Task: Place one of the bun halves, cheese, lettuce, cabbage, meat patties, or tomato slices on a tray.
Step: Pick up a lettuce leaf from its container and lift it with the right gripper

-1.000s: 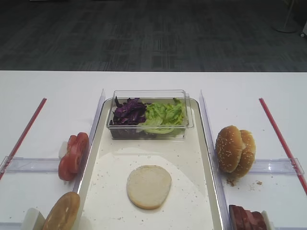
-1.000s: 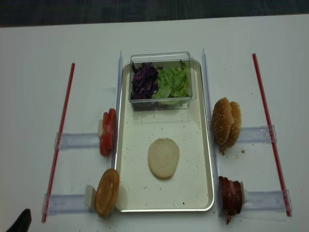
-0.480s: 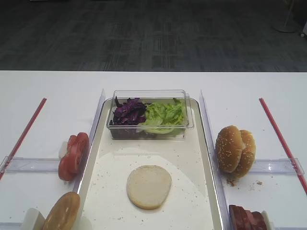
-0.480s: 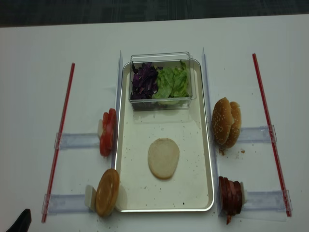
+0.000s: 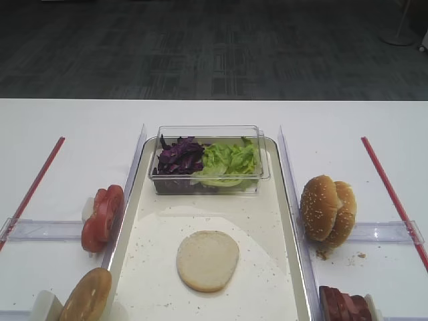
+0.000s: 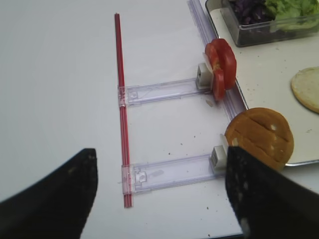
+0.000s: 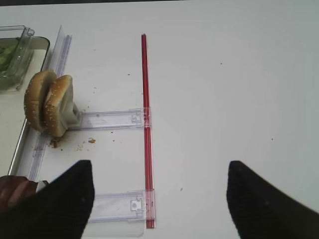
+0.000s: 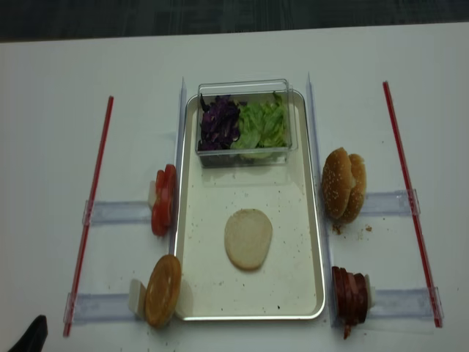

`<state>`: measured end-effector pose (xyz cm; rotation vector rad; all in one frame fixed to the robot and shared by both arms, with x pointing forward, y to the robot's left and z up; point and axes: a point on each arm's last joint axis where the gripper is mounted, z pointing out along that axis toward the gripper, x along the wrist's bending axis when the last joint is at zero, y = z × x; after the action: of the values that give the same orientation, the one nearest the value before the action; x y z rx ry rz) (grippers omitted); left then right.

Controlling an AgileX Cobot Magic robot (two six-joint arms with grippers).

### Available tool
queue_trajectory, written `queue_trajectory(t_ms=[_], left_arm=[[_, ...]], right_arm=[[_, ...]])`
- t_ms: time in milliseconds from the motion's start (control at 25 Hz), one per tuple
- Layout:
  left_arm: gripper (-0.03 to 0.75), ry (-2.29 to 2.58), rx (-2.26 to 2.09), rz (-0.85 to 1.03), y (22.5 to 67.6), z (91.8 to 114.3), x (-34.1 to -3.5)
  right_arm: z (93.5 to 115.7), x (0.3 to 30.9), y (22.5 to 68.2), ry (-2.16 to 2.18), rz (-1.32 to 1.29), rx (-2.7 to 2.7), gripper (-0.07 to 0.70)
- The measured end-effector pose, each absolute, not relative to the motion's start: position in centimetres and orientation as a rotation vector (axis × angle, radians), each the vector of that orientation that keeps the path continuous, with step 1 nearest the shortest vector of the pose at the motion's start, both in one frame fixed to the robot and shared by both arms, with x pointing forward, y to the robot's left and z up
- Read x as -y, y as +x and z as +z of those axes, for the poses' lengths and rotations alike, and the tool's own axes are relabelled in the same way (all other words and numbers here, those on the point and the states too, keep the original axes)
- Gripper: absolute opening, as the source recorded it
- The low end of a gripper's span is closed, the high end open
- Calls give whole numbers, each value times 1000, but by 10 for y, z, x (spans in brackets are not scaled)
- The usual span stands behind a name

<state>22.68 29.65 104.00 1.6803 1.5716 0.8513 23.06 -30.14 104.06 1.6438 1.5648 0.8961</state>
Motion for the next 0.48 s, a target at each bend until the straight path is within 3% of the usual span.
queue_trajectory(t_ms=[160, 480], left_arm=[[493, 1680, -1572, 851, 227, 1040, -296], [493, 1680, -1572, 851, 227, 1040, -296]], right_arm=[[1045, 302, 234, 1678, 855, -1597, 571], [1078, 300, 244, 1749, 810, -1668, 571]])
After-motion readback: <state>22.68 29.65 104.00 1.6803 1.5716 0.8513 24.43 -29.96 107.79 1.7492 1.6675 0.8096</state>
